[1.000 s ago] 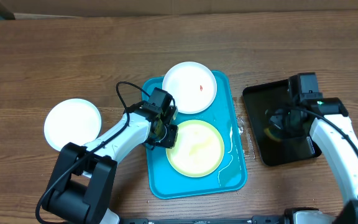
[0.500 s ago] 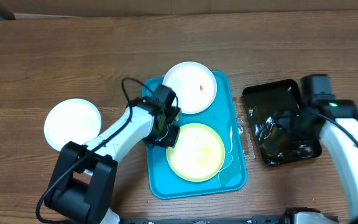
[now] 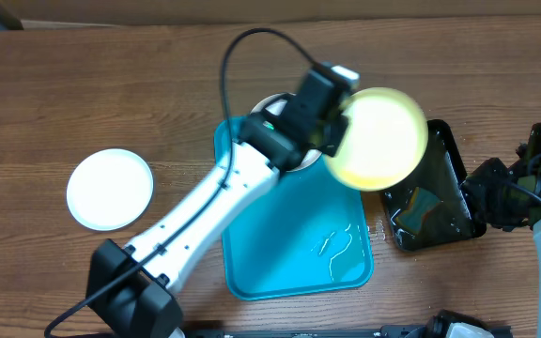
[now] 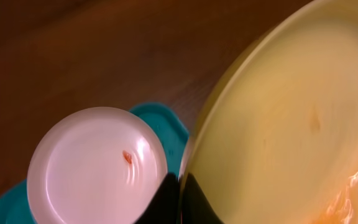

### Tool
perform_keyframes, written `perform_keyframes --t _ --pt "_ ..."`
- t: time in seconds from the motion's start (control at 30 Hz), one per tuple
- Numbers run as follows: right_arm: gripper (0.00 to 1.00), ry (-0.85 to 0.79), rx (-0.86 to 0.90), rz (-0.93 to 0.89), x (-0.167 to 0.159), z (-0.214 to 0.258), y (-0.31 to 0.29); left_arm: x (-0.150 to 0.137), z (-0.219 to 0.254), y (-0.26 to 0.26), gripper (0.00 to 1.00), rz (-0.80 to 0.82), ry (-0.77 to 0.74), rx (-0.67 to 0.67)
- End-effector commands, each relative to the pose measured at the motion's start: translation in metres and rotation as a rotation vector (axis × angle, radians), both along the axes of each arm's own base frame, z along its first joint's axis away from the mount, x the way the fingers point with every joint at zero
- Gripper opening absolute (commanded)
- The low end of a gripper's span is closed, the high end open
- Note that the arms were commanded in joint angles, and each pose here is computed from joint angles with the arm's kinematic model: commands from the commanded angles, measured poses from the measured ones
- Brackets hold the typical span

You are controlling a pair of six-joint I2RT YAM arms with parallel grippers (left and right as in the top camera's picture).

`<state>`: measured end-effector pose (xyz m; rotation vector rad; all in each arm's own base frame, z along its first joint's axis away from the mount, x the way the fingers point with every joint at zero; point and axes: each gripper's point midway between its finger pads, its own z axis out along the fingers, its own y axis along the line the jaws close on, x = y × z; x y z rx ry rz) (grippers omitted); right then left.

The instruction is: Clean dirty plates on tray and stack at the side

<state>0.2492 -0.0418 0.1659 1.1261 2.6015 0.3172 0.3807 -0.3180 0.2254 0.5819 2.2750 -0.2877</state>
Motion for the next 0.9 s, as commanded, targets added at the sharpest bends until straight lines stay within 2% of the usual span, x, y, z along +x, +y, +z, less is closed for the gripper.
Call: perform_keyframes --t 0.0,0.13,0.27,0.43,0.67,0.87 --pt "0.47 -0.022 0.009 0.019 0.001 0.007 0.002 0.013 0.027 -0.015 0.04 0.1 -0.212 0.05" --pt "0.47 -0.009 0.012 0.022 -0.002 0.006 0.003 0.005 0.042 -0.062 0.04 -0.072 -0.413 0.151" --pt "0.47 -0.008 0.012 0.022 -0.002 0.006 0.003 -0.002 0.056 -0.072 0.04 -0.053 -0.563 0.294" --pt "0.47 -0.009 0.011 0.022 -0.002 0.006 0.002 -0.011 0.057 -0.079 0.04 -0.087 -0.592 0.336" --pt "0.47 -0.009 0.012 0.022 -0.002 0.006 0.002 -0.013 0.06 -0.082 0.04 -0.109 -0.611 0.355" --pt "0.47 -0.013 0.01 0.022 -0.001 0.006 0.002 -0.013 0.068 -0.083 0.04 -0.125 -0.666 0.425"
